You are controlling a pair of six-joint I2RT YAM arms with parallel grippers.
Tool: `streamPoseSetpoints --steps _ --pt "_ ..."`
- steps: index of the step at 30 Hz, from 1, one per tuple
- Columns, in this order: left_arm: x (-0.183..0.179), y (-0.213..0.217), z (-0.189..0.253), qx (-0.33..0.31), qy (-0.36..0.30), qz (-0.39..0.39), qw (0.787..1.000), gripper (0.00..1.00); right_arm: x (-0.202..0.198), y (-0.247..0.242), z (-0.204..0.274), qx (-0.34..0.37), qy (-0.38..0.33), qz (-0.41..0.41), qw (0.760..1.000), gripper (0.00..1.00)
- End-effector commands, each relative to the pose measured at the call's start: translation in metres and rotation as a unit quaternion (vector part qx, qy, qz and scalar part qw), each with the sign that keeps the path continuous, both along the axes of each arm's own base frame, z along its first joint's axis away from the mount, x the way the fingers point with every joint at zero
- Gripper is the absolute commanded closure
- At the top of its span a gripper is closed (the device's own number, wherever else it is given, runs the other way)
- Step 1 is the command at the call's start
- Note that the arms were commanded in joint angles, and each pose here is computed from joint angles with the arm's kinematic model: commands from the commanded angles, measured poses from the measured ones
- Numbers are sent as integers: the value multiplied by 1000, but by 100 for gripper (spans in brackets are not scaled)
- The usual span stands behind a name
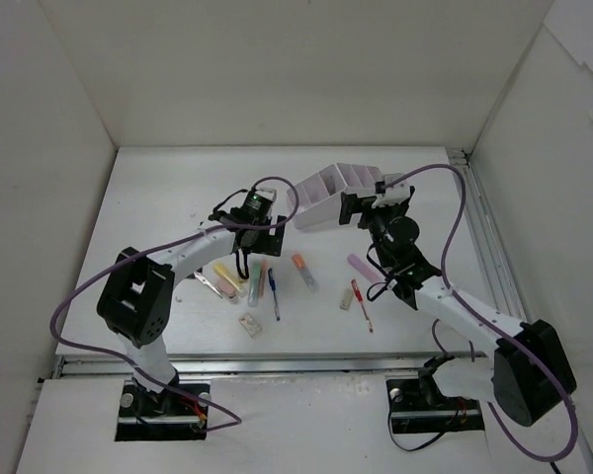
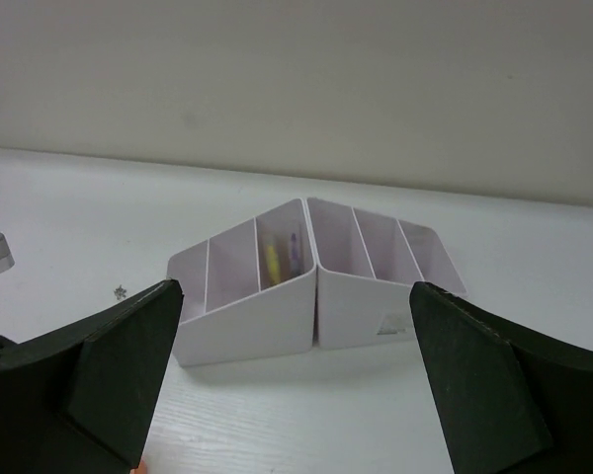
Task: Sort the stationery into containers
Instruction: Pick up the pen from the center of the board.
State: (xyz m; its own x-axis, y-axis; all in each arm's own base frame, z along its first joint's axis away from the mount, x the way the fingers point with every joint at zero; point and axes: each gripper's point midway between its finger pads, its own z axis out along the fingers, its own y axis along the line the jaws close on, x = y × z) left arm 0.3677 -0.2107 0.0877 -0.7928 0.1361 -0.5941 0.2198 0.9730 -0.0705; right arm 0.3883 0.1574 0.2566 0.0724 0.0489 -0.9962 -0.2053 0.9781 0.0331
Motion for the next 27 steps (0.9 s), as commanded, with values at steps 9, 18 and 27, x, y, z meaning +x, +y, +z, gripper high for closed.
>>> streamPoseSetpoints --steps 9,18,27 --pt "13 -27 -9 -12 3 -12 1000 40 -35 -52 17 20 29 -103 994 2" --pt "11 -20 -35 19 17 2 1000 54 -45 -62 13 16 44 -118 992 2" --pt "5 -20 -47 28 32 7 999 76 -49 -72 13 22 46 -142 989 2"
